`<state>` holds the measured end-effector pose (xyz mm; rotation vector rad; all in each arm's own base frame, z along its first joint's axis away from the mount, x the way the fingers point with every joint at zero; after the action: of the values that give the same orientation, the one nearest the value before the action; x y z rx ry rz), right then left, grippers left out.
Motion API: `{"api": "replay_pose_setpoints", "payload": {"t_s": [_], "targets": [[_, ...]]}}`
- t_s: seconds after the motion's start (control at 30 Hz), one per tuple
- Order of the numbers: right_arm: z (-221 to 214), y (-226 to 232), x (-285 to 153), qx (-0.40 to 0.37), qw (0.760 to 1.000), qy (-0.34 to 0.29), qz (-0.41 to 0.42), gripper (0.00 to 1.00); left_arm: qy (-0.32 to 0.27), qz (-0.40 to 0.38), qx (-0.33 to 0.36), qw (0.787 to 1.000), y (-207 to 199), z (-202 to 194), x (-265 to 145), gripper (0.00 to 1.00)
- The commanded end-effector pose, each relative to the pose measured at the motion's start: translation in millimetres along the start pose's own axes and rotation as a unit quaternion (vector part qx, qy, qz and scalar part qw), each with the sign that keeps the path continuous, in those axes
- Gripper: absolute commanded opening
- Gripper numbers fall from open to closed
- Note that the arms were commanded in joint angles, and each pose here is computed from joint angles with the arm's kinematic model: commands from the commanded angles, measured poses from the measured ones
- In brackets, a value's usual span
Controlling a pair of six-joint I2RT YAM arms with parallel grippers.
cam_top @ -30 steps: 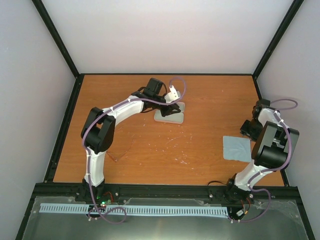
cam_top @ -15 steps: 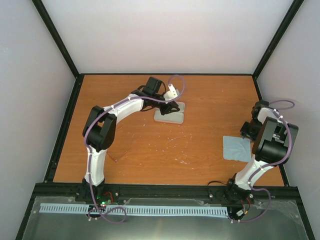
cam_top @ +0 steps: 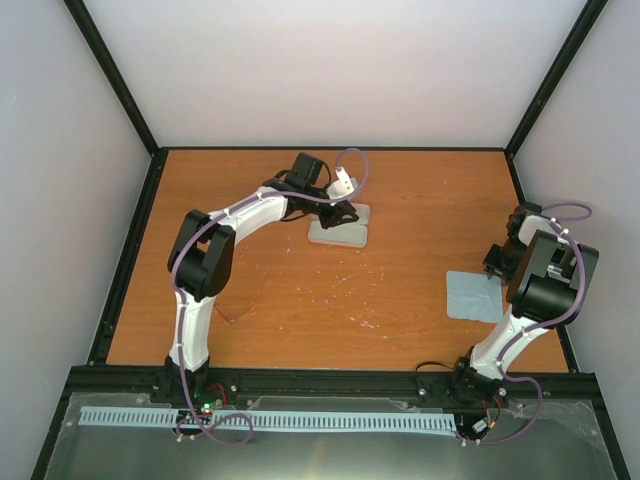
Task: Organize the sunglasses
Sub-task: Move the glasses cleaning cloth to the center of the board.
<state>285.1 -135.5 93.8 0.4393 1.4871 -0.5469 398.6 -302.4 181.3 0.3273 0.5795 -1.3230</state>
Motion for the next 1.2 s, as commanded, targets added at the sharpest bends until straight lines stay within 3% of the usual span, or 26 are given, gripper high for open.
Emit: {"api": "replay_pose_setpoints", "payload": {"t_s": [0.0,0.53,0.57,0.63,0.77,0.83,0.93,1.17], "targets": [[6,2,11,-0.004,1.000,0.005,0.013,0.34,-0.010,-0.004,0.002,1.000,6,8,-1,0.25],[-1,2,17,-0.005,1.000,0.021,0.018,0.12,-0.010,-0.009,0.009,1.000,6,6,1,0.25],[-1,2,15,-0.003,1.000,0.019,0.013,0.12,-0.010,-0.009,0.009,1.000,6,6,1,0.25],[3,-2,6,0.001,1.000,-0.002,-0.001,0.23,-0.011,-0.009,0.009,1.000,6,7,1,0.25],[4,-2,-2,0.000,1.000,-0.018,0.000,0.09,-0.011,-0.012,0.007,1.000,6,5,3,0.25],[1,-1,4,0.001,1.000,-0.003,0.004,0.11,-0.012,-0.014,0.007,1.000,6,5,3,0.25],[-3,-2,6,0.005,1.000,0.000,0.002,0.22,-0.012,-0.012,0.009,1.000,7,5,1,0.25],[4,-9,-19,0.021,0.998,-0.053,-0.019,0.27,-0.011,-0.013,0.006,1.000,6,3,1,0.25]]}}
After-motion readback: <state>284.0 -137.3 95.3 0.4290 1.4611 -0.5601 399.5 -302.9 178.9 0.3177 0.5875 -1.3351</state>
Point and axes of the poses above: each gripper's point midway between its finger pads, its own x axis out along the fingers, its own y axis along the line the jaws close on, z = x × y, the point moved 8 cm from there along -x, back along the fingers, and after that the axes turned 1 degree about x, right-handed, at the moved point
